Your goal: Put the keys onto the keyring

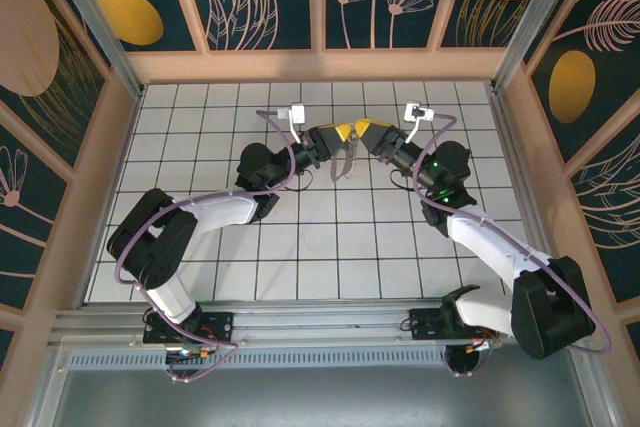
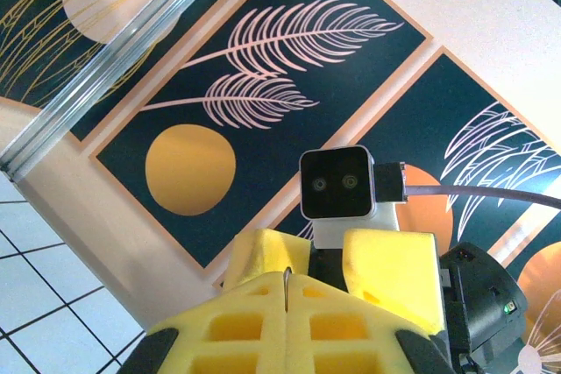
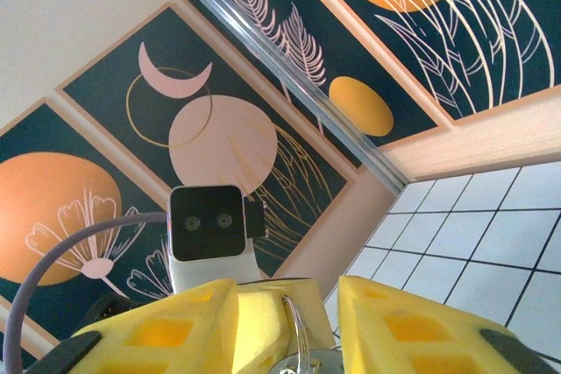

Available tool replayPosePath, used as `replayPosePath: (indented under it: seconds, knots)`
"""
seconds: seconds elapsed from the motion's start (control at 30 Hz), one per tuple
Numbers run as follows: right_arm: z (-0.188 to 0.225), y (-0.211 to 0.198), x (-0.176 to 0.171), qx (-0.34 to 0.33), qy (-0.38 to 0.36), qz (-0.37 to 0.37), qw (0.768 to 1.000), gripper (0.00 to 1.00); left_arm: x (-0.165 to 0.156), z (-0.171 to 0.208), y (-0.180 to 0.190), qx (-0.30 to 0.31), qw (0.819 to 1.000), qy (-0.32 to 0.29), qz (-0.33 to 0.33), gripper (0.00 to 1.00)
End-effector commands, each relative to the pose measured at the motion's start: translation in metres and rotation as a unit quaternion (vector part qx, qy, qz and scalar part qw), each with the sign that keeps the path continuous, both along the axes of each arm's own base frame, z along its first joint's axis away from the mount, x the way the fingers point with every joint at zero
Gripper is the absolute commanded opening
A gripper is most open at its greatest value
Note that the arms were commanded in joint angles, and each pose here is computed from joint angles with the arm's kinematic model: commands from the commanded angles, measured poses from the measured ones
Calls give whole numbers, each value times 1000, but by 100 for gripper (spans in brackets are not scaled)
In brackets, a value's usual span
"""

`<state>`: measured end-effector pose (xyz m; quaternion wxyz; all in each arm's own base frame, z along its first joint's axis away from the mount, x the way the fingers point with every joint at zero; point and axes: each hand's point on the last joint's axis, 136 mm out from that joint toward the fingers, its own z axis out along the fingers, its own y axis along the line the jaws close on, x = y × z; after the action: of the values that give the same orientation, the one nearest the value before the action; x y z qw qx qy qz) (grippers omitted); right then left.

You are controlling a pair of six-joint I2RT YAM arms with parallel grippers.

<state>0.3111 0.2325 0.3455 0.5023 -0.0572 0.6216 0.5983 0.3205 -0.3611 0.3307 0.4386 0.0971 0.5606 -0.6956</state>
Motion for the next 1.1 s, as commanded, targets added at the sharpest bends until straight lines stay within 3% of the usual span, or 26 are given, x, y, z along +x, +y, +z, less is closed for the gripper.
replayPosePath:
  seconds: [0.0,0.33,0.4,0.53,0.67,0.83,0.87,0.97,1.07]
  knots:
    - [19,6,-8,8,-36,17,999,31,-4,26,3,-32,999,-35,1,0]
    - [12,10,-12,0,-32,29,999,20,-3,26,2,-28,999,-38,3,0]
    - [10,10,-12,-3,-31,31,999,14,-3,27,1,-28,999,-40,2,0]
    - [9,13,-12,-7,-30,39,999,13,-3,26,0,-27,999,-39,2,0]
    - [8,15,-12,-11,-31,42,999,0,-3,28,0,-27,999,-41,0,0]
    - [13,9,-8,-26,-41,31,998,0,-4,28,0,-17,999,-44,1,0]
    - [15,7,-6,-31,-44,30,998,0,-3,28,-1,-6,999,-46,5,5]
    - [19,2,-4,-53,-55,39,996,0,1,28,1,42,997,-59,33,37]
    - [20,0,-3,-85,-65,53,993,0,7,20,10,101,990,-70,65,53]
